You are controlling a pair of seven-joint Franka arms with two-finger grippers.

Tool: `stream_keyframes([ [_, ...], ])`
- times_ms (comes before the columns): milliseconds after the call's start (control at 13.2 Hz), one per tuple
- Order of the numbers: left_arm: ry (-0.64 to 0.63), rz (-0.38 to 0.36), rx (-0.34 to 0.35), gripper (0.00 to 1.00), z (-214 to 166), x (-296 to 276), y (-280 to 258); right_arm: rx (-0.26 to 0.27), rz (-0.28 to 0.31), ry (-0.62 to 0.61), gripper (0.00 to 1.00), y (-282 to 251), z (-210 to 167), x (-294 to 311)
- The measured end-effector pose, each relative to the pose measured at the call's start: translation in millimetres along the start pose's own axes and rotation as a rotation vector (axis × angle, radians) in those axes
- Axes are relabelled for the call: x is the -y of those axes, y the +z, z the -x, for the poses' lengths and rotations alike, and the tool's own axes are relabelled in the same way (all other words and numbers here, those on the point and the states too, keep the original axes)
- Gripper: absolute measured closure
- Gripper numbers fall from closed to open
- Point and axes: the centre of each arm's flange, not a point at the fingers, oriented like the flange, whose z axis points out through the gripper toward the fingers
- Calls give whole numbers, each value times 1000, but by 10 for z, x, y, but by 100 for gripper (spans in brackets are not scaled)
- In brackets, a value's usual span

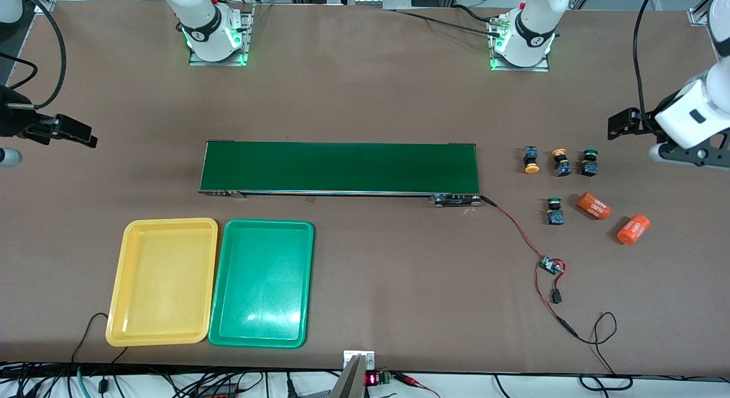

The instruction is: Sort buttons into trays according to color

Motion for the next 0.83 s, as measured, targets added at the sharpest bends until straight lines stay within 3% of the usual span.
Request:
stream_keyframes([
  [227, -58, 21, 85, 0, -316, 388, 614, 1, 0, 0, 0, 3, -2, 0],
  [378, -120, 24, 85, 0, -589, 695, 1026, 2, 0, 0, 0, 11, -6, 3],
  [832, -450, 16, -41, 0, -798, 1254, 2054, 8, 1, -1, 0, 43, -22, 5],
])
